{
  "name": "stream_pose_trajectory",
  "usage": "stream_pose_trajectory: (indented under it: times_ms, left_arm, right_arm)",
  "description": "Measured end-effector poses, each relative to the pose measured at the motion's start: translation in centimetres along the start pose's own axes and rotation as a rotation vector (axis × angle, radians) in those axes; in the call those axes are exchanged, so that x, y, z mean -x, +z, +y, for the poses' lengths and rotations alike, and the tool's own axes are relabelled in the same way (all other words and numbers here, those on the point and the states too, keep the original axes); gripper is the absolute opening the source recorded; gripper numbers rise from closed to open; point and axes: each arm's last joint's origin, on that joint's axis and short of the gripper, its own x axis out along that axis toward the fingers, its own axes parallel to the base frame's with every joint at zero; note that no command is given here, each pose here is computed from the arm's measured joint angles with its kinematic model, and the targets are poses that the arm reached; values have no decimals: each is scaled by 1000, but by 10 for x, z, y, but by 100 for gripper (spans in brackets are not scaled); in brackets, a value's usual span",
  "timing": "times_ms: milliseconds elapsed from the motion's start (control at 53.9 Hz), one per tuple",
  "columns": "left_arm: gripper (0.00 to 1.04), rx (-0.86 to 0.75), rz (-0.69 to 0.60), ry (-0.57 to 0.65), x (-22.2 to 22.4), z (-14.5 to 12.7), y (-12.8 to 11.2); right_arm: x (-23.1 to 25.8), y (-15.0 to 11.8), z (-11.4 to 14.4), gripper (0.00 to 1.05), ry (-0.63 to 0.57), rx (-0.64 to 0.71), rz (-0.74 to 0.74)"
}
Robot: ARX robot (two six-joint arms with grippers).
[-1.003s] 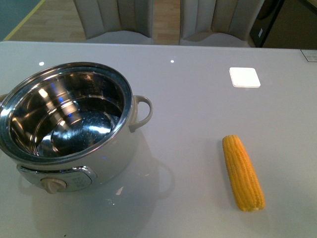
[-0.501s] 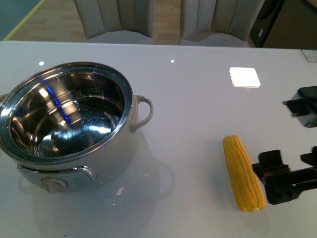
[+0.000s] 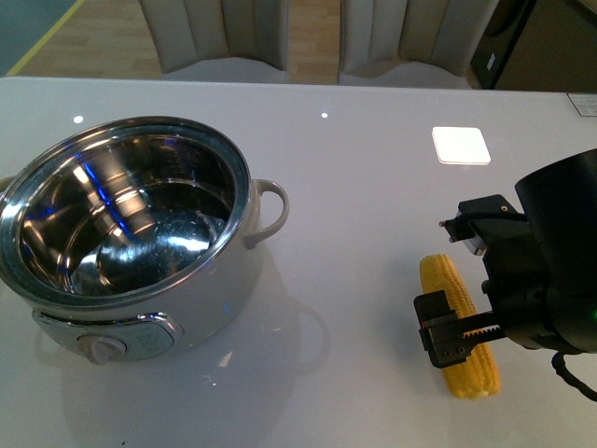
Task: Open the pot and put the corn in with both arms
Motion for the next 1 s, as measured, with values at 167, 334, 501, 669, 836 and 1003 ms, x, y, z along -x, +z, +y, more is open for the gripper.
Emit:
stream_pose_trajectory:
  times_ms: [167, 334, 501, 669, 836, 1003]
  left_arm:
    - [98, 0, 0, 0, 0, 0, 0]
    - [98, 0, 0, 0, 0, 0, 0]
    - [98, 0, 0, 0, 0, 0, 0]
    - [98, 0, 0, 0, 0, 0, 0]
    - [98, 0, 0, 0, 0, 0, 0]
    - [98, 0, 0, 0, 0, 0, 0]
  right_arm:
    - [-12, -5, 5, 93, 7, 14, 38]
    - [-14, -8, 10, 70, 25, 25, 50]
    - [-14, -8, 11, 48, 34, 27, 50]
    - [-7, -5, 9, 34, 60, 8, 46]
    - [17, 14, 6, 26, 113, -61, -19]
    - [49, 40, 9, 22, 176, -121, -104]
